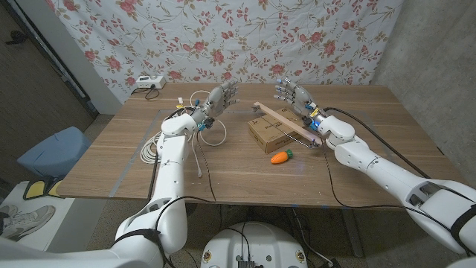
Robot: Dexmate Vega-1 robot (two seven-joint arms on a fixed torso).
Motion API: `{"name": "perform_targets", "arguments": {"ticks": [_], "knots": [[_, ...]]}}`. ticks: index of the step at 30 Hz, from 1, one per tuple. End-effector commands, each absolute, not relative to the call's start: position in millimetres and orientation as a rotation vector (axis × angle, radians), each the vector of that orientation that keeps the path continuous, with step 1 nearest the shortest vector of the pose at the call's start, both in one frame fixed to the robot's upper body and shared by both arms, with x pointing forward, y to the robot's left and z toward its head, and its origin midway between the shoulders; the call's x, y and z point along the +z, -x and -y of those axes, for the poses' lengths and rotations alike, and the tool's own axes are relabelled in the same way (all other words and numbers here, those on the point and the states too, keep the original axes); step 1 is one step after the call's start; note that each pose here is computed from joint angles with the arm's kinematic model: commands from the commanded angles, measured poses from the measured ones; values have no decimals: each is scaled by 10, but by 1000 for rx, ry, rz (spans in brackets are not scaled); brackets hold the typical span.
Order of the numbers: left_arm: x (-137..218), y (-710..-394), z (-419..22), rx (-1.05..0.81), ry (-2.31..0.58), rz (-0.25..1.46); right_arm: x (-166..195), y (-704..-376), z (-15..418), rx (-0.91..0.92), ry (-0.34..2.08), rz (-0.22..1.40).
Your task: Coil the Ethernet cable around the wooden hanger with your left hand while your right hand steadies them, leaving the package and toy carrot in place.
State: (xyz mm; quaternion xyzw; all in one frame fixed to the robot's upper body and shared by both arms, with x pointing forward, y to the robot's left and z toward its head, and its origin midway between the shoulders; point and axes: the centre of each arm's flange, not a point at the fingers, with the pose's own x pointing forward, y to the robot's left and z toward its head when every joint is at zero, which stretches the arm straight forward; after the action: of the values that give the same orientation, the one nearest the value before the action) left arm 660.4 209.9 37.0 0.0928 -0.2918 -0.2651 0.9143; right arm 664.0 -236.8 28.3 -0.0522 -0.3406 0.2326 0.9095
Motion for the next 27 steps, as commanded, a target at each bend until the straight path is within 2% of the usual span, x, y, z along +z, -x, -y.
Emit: {"name": "perform_targets", "arguments": {"ticks": [1, 7, 10, 27], "knots": [[371, -6533, -2652, -297, -112, 663, 160, -6510, 2991, 273, 39, 738], [348, -6431, -2964, -134, -69, 699, 15, -6320, 3381, 121, -18, 775], [350, -6415, -2975, -120, -78, 696, -26, -6266, 3455, 94, -17, 779], [518, -6485, -2726, -180, -191, 662, -81, -6083, 3362, 100, 232, 640]]}}
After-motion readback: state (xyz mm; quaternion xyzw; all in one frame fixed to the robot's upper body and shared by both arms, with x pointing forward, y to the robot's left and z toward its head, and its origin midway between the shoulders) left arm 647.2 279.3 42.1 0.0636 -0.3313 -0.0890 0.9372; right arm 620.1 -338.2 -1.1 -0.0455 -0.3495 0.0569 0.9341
